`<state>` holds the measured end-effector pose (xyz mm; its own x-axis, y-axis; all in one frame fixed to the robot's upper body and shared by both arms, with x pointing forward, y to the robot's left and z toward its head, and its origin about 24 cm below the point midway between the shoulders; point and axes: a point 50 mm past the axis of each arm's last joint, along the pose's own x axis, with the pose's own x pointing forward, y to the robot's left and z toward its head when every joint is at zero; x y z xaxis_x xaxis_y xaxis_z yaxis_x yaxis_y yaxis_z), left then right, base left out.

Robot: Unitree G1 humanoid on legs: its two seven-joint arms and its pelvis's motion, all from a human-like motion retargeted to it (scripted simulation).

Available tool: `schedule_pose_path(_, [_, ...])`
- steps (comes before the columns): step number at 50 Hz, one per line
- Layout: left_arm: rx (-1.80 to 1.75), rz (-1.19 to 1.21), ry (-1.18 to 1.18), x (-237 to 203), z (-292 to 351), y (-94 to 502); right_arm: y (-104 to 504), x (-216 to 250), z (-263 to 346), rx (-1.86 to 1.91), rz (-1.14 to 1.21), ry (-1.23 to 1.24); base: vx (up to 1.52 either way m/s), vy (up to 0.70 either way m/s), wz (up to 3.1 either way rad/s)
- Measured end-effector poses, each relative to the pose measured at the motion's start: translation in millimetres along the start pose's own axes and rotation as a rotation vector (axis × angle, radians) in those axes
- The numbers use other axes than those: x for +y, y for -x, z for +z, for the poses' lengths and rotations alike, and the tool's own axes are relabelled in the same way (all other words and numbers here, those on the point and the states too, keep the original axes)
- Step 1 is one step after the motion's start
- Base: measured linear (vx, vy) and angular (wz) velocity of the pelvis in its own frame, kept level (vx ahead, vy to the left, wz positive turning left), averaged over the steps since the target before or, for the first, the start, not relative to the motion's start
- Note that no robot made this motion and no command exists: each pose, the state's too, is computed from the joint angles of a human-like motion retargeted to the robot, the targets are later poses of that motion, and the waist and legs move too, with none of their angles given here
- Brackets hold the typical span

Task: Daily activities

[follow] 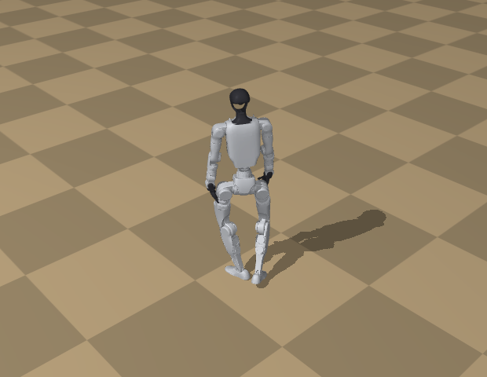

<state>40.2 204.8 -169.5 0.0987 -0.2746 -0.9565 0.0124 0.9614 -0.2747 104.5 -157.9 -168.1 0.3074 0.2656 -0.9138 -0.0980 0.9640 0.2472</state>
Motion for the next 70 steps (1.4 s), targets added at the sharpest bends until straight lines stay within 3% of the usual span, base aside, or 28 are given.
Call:
schedule_pose_path(17, [-0.086, 0.01, -0.035, 6, 39, 4, -1, 5, -6, 0.016, 0.025, -0.028, 0.3, 0.01, 0.17])
schedule_pose_path(60, [-0.058, 0.059, -0.092, 10, 32, 4, 2, 0, -21, 0.047, -0.055, 0.007, 0.33, -0.03, -0.18])
schedule_pose_path(70, [0.017, 0.105, -0.122, 14, 2, 4, -2, 9, -12, -0.018, -0.045, 0.018, 0.21, -0.08, -1.29])
